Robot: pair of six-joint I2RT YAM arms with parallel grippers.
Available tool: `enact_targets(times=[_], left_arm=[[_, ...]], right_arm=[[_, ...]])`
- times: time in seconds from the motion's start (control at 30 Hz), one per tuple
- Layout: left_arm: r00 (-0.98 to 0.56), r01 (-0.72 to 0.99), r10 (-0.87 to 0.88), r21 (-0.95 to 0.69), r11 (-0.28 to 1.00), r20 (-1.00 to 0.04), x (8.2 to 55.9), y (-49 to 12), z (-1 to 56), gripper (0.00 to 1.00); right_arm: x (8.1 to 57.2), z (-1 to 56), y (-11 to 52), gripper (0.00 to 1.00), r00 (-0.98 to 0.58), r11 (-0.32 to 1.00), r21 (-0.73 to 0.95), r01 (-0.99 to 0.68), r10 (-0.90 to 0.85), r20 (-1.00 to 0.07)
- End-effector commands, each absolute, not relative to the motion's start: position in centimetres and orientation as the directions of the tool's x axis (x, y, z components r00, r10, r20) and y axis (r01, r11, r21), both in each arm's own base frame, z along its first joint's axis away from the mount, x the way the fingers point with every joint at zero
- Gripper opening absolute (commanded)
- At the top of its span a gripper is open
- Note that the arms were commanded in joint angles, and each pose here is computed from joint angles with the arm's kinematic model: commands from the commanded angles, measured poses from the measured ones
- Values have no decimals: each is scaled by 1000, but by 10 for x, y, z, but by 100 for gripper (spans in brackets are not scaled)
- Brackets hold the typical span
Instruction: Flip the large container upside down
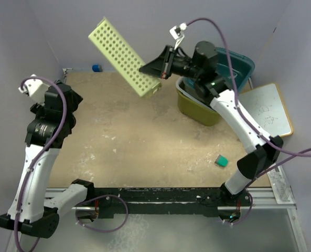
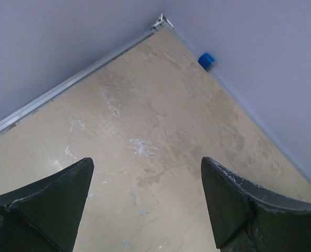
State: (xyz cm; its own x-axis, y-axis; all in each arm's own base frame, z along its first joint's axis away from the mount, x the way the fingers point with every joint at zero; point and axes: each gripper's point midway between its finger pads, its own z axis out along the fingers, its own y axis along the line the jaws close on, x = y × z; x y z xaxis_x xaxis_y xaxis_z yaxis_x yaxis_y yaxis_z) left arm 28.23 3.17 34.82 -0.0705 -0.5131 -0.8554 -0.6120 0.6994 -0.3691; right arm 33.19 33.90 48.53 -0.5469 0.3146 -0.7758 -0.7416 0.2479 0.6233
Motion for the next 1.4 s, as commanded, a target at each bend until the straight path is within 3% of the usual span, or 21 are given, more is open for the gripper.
enact_targets(times=[0.0,0.13,0.3,0.53,0.73,0.83,1.0,1.07,1.2,1.37], left_arm=[[159,-633,-552,-513,580,-819,241,60,400,80],[257,-625,-538,-562,541,-803,221,73,424,80],[293,-577,-508,-573,582,-810,212,76,441,79],[139,-539,-497,-487,687,-856,242,52,425,79],[7,-470,-488,-434,769,-873,267,27,406,79],[-95,-428,-463,-384,818,-881,279,13,389,79],[-226,-367,-437,-340,866,-870,294,-8,362,79],[-262,-353,-432,-331,875,-863,298,-13,353,79],[-305,-345,-426,-318,883,-852,304,-19,339,79],[-349,-318,-422,-318,893,-837,311,-28,327,79]], right_arm=[[306,496,365,0,-607,29,645,-763,309,-732],[307,452,410,0,-671,106,702,-704,225,-707],[307,415,437,0,-829,-20,853,-521,248,-501],[312,374,446,0,-935,-196,948,-252,300,-187],[322,327,432,0,-936,-322,946,-28,342,88],[324,299,420,0,-909,-308,951,39,385,161],[329,261,396,0,-864,-214,973,89,470,182],[329,233,382,7,-837,-145,980,133,513,190],[324,192,354,31,-771,-19,974,224,608,189],[318,177,332,58,-741,138,961,239,666,89]])
